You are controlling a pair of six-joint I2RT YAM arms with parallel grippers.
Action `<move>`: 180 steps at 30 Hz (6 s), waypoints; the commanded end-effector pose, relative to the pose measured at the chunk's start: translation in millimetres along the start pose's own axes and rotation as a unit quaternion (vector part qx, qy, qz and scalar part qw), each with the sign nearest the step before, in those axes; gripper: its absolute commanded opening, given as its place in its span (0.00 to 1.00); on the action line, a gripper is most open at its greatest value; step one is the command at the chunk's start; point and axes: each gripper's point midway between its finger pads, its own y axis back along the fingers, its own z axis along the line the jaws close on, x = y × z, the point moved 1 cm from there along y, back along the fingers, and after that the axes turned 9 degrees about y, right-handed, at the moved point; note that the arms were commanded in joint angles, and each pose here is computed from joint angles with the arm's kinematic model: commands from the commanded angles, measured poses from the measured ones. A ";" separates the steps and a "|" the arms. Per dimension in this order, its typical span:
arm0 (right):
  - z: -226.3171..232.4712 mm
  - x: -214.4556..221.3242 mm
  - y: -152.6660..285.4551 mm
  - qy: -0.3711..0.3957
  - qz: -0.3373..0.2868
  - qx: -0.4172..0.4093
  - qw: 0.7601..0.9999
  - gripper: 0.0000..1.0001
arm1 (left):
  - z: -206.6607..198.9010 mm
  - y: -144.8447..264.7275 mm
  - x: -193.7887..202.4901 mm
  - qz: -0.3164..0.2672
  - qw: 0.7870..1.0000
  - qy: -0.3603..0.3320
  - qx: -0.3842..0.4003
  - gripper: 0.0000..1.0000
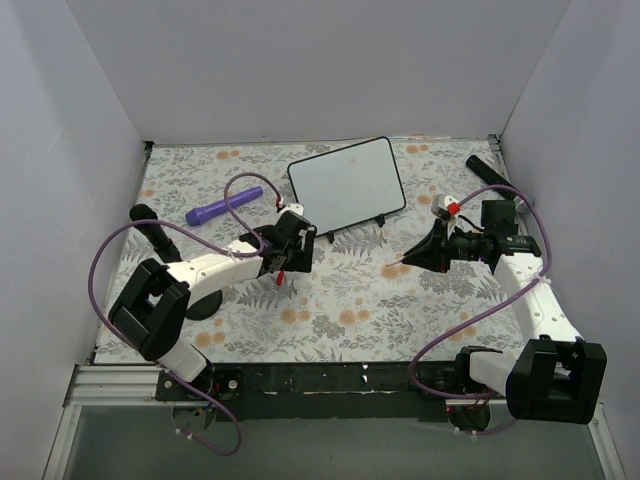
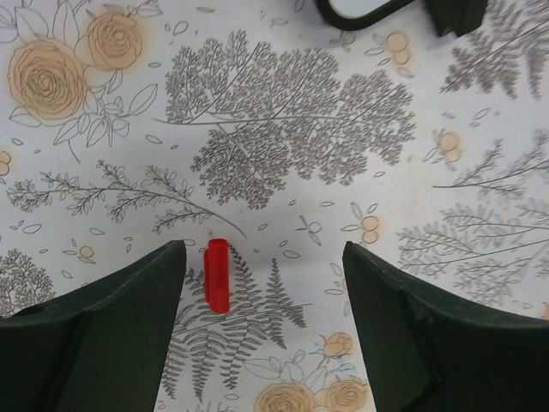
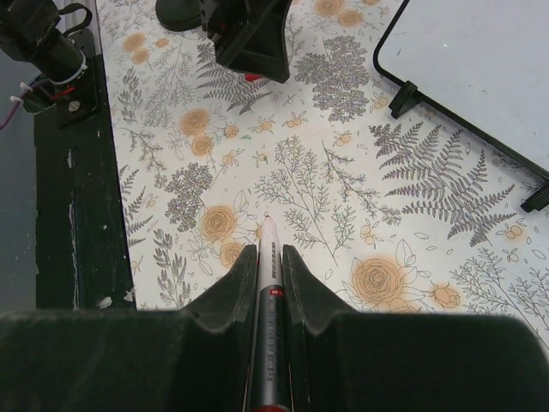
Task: Write a sentence on the whiteboard
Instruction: Place the pen cap at the center of the board, then pick up the whiteboard from the whiteboard stand, then move the whiteboard to the center of the board.
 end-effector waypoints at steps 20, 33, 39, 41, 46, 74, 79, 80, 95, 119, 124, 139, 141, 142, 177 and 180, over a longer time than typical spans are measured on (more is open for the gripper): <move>7.7 -9.3 3.9 0.027 -0.015 -0.006 1.000 0.01 | -53.4 54.6 -104.6 -0.097 0.964 0.078 0.236 0.98; 7.1 -6.5 2.9 0.024 -0.016 -0.008 1.000 0.01 | -44.0 65.1 -103.1 -0.129 0.948 0.081 0.279 0.98; 6.5 -5.5 2.8 0.024 -0.014 -0.007 1.000 0.01 | -39.8 63.0 -97.5 -0.124 0.948 0.088 0.281 0.98; 6.5 -4.7 2.6 0.023 -0.014 -0.007 1.000 0.01 | -39.7 63.0 -95.9 -0.121 0.948 0.089 0.282 0.98; 6.2 -5.6 2.7 0.026 -0.014 -0.007 1.000 0.01 | -41.4 65.4 -99.3 -0.134 0.943 0.090 0.291 0.98; 5.7 -4.2 2.2 0.024 -0.014 -0.009 1.000 0.01 | -26.6 -27.6 -176.4 -0.184 0.916 0.146 0.325 0.98; 5.7 -3.8 2.1 0.023 -0.013 -0.009 1.000 0.01 | -25.0 -51.7 -180.0 -0.162 0.913 0.155 0.340 0.92; 5.5 -4.2 2.1 0.024 -0.014 -0.009 1.000 0.01 | -22.2 -57.7 -179.6 -0.157 0.912 0.158 0.344 0.90; 4.1 -2.2 1.7 0.021 -0.011 -0.009 1.000 0.01 | -31.6 -58.1 -184.4 -0.147 0.866 0.129 0.461 0.57; 3.4 -2.5 1.7 0.021 -0.011 -0.010 1.000 0.01 | -46.0 -70.3 -178.8 -0.120 0.830 0.133 0.528 0.32; 3.0 -2.1 1.8 0.022 -0.009 -0.009 1.000 0.01 | -45.9 -74.0 -176.2 -0.117 0.828 0.140 0.530 0.25; 1.9 -1.2 1.8 0.021 -0.007 -0.007 1.000 0.01 | -49.8 -20.5 -206.1 -0.201 0.803 0.097 0.553 0.00; 1.7 -1.0 1.7 0.020 -0.007 -0.008 1.000 0.01 | -49.8 -10.9 -211.1 -0.214 0.801 0.088 0.552 0.00; 1.5 -1.4 1.8 0.021 -0.007 -0.007 1.000 0.01 | -49.1 -5.7 -214.9 -0.223 0.800 0.084 0.551 0.00; 48.6 -37.9 25.7 0.097 -0.001 -0.041 0.994 0.01 | -46.0 181.8 -79.2 -0.278 0.804 0.174 0.496 0.00; 54.8 -46.4 28.8 0.097 -0.002 -0.049 0.994 0.01 | -41.6 174.5 -56.1 -0.255 0.808 0.200 0.491 0.00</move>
